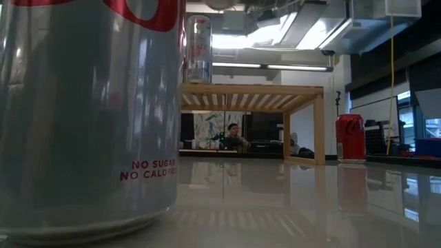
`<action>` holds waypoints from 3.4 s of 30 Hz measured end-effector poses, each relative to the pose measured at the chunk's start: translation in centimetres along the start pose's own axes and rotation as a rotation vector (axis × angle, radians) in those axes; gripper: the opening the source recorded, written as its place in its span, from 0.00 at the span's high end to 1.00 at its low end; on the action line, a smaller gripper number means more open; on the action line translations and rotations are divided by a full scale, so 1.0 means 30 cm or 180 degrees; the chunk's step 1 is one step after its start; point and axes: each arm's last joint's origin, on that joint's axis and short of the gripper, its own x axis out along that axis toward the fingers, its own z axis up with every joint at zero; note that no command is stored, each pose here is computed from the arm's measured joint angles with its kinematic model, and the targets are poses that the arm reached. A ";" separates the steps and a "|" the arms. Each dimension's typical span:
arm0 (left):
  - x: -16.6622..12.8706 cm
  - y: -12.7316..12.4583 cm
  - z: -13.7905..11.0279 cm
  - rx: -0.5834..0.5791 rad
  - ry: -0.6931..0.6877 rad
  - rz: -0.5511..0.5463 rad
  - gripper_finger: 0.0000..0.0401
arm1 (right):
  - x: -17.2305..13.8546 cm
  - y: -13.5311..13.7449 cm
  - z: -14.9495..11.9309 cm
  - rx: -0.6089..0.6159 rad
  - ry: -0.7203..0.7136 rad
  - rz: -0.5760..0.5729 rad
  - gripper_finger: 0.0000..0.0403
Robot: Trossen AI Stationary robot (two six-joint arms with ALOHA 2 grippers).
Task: Place canned beverage on shelf
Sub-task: Put the left white soda can on the shelf, then put the white soda can on the shelf aligned with the other white soda can
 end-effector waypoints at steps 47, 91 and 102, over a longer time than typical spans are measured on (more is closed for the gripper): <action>0.056 0.087 0.097 -0.0147 -0.0527 0.0676 0.10 | 0.140 -0.660 -0.264 0.0190 0.0159 -0.0345 0.26; 0.080 0.051 0.081 -0.0116 -0.0388 0.0472 0.10 | -0.150 -0.419 0.174 0.0073 0.0374 0.0688 0.15; 0.222 -0.103 -0.032 0.0180 0.0263 0.0125 0.10 | -0.055 0.026 -0.072 0.0142 0.0910 0.1172 0.15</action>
